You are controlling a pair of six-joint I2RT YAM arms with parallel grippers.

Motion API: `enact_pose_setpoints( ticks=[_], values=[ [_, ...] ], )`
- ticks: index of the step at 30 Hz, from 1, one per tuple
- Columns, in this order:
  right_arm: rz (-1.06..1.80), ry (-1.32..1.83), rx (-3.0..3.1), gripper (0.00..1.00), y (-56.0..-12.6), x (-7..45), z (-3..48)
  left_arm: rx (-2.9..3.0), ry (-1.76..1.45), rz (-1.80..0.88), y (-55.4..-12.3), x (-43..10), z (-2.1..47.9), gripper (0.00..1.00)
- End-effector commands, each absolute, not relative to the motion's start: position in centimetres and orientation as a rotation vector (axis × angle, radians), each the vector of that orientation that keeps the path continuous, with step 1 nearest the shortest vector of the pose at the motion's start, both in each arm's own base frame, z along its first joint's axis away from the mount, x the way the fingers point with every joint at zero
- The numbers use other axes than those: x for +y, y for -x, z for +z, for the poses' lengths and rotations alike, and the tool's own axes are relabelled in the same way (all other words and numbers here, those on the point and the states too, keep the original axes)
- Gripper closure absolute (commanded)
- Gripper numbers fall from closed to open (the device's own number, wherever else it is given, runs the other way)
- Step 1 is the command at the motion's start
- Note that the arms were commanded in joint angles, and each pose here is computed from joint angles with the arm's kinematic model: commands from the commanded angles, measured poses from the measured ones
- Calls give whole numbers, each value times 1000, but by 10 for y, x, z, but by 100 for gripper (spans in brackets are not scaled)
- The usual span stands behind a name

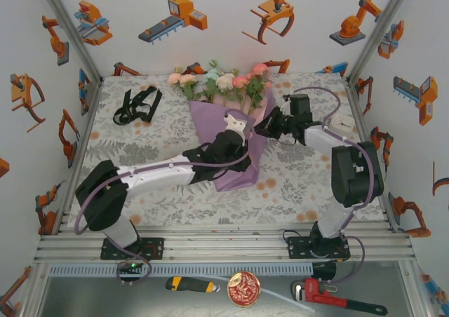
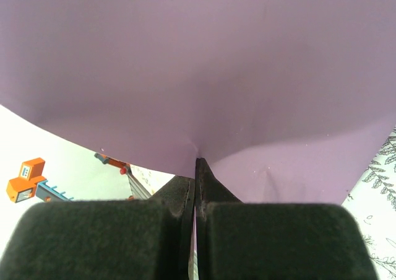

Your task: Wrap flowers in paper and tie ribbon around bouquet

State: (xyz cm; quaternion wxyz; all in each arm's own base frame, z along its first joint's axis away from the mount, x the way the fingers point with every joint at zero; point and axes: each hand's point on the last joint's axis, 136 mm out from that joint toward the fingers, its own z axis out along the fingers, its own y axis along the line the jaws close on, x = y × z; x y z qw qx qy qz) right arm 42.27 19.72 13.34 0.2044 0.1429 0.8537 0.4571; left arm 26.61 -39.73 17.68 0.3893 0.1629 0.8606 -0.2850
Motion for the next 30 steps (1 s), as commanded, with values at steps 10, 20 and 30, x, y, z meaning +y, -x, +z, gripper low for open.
enact_pose_setpoints(
  ticks=[10, 20, 30],
  values=[
    [1396, -217, 2303, 100, -425, 224, 179, 2408, -346, -663, -274, -363, 92, 76],
    [1427, -189, 2316, 100, -432, 252, 181, 2467, -345, -672, -272, -371, 61, 76],
    [1466, -162, 2384, 100, -428, 279, 148, 2406, -319, -696, -272, -364, 86, 76]
  ],
)
